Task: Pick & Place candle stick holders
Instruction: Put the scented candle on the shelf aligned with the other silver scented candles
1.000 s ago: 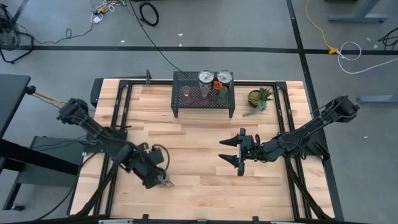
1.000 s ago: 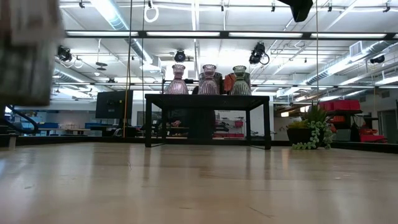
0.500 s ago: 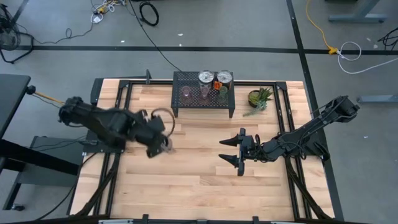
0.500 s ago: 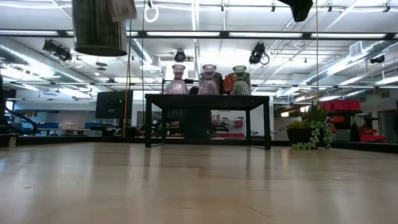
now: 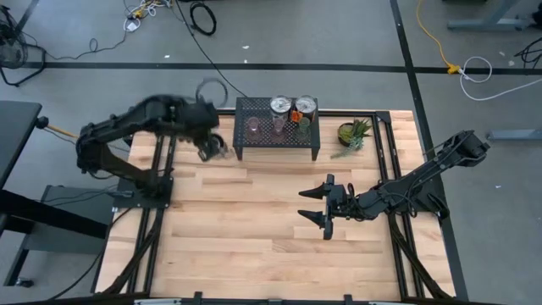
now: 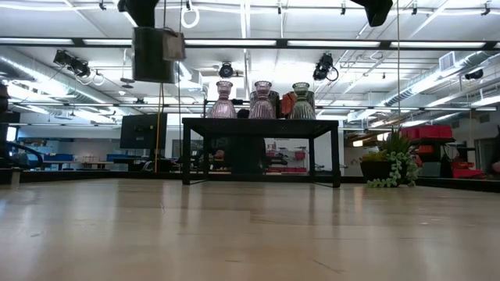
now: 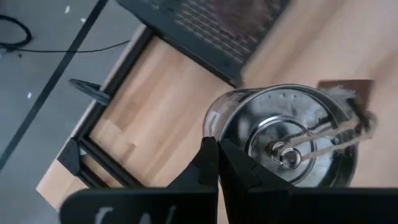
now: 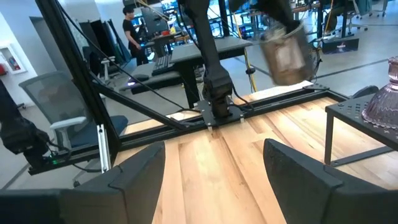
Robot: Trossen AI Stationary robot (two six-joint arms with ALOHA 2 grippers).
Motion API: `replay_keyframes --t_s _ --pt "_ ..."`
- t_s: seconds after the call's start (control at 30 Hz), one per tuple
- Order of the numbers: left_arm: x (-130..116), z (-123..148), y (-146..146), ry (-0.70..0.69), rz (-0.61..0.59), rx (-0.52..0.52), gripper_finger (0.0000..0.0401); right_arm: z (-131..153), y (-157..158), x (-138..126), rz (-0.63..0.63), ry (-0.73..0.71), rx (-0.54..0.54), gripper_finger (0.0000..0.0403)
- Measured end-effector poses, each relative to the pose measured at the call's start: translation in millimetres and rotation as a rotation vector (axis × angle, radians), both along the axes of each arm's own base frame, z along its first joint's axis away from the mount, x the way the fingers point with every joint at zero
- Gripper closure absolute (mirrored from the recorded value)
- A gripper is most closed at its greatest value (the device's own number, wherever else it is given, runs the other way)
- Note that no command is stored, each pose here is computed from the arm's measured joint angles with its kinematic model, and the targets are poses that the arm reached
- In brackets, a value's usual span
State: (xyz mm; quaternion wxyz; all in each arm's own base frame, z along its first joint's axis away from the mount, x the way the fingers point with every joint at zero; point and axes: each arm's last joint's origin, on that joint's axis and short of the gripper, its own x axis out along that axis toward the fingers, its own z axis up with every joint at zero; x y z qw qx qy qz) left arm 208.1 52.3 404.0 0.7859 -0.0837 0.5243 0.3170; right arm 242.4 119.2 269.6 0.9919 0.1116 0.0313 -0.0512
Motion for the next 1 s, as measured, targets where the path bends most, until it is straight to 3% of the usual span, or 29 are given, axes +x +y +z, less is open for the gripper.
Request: replay_keyframes --t_s 0.2,0.53,0.8,1.0 --pt "-3 8 48 -0.131 0.039 0.018 0.0401 0 0 0 0.000 -0.003 0.000 0.0134" --pt "-16 -1 119 -0.201 0.193 -0.019 0.0401 1 0 0 0.001 -0.010 -0.005 0.0134" --pt "1 -19 164 -0.326 0.224 -0.058 0.0401 1 0 0 0.002 -0.009 -0.013 0.0134" --pt "12 -40 191 -0.367 0.231 -0.153 0.0401 1 0 0 0.002 -0.009 -0.013 0.0134"
